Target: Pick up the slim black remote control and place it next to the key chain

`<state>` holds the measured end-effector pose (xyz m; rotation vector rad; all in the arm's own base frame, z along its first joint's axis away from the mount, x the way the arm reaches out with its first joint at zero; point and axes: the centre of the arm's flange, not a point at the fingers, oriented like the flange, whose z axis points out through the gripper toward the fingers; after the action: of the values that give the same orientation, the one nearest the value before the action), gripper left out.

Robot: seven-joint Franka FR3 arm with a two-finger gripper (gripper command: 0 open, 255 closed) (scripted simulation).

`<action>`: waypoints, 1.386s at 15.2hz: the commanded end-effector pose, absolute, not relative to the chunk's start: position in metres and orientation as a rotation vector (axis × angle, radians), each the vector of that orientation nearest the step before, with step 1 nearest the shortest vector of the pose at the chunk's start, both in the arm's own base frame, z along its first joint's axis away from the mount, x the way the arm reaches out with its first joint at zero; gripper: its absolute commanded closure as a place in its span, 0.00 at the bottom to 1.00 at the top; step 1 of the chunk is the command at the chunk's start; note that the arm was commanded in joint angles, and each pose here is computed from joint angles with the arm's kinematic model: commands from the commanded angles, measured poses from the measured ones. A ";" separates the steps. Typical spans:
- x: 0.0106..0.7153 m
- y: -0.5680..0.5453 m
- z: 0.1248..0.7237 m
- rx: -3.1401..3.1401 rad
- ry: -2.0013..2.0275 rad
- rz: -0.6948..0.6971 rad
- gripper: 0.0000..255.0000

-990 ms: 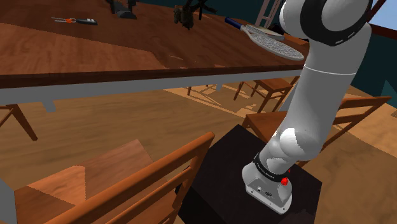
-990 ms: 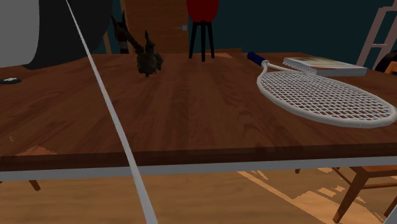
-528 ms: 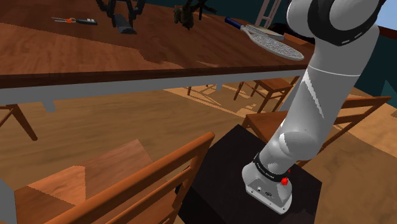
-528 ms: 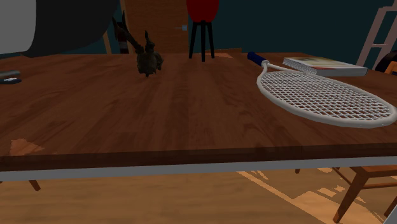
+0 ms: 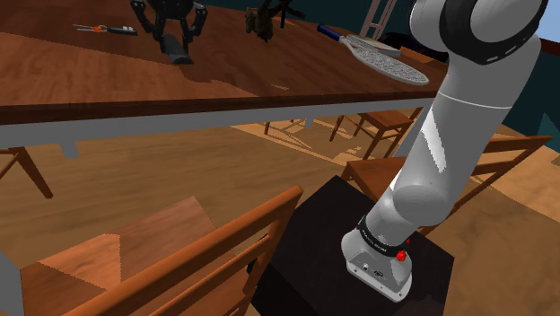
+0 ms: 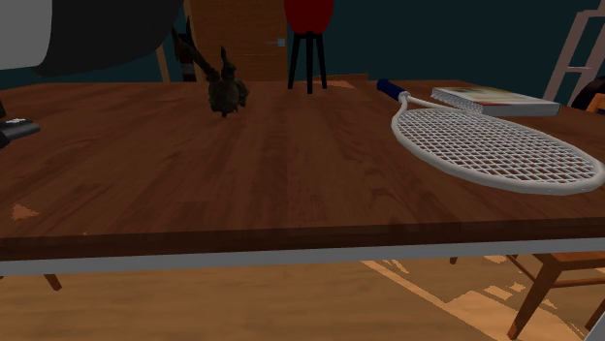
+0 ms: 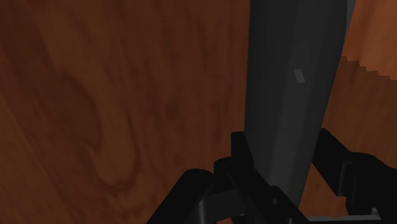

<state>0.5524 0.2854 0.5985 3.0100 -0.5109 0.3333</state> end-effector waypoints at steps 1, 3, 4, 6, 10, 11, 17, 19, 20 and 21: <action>0.552 0.286 0.598 3.010 -0.511 0.334 1.00; 0.552 0.286 0.598 3.010 -0.511 0.334 1.00; 0.552 0.286 0.598 3.010 -0.511 0.334 1.00; 0.552 0.286 0.598 3.010 -0.511 0.334 0.00; 0.552 0.286 0.598 3.010 -0.511 0.334 0.00; 0.550 0.287 0.611 3.010 -0.511 0.334 0.00; 0.542 0.291 0.647 3.010 -0.511 0.334 0.00; 0.542 0.291 0.647 3.010 -0.511 0.334 0.00; 0.542 0.291 0.647 3.010 -0.511 0.334 0.00; 0.542 0.291 0.647 3.010 -0.511 0.334 0.00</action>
<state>0.5424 0.2908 0.6468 3.0103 -0.5109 0.3340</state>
